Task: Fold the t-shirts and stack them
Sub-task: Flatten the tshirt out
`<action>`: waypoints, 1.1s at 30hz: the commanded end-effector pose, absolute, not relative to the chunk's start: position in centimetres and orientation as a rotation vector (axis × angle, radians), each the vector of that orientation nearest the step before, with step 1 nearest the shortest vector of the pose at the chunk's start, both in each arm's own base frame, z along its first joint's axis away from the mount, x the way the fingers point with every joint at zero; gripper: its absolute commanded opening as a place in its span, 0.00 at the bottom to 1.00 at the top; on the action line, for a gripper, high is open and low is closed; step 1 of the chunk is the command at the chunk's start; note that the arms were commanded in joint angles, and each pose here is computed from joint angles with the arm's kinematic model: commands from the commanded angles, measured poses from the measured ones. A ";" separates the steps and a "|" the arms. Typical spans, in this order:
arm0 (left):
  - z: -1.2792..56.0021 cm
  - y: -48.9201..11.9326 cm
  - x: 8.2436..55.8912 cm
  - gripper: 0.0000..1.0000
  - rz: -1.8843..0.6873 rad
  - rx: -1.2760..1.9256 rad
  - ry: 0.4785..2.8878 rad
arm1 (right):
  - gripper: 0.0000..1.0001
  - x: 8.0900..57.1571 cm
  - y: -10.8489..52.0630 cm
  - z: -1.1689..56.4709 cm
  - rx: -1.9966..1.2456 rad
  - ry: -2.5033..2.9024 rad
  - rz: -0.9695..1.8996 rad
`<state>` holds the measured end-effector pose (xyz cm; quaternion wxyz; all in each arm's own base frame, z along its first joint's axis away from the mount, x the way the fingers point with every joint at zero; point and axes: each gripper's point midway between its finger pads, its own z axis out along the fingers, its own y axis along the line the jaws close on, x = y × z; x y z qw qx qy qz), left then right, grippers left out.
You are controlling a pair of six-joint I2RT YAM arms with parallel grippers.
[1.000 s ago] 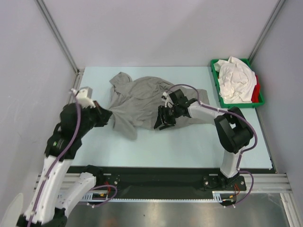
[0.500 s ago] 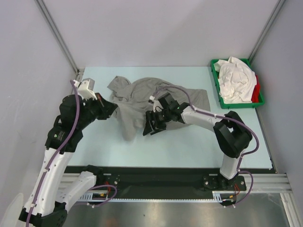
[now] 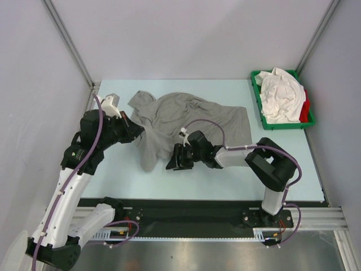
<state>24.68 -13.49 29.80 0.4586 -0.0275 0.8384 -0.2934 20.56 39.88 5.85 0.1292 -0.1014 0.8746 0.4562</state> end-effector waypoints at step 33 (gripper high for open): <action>21.1 -8.5 32.6 0.00 -0.354 -0.119 2.221 | 0.52 22.3 46.6 5.1 -0.450 2.581 1.188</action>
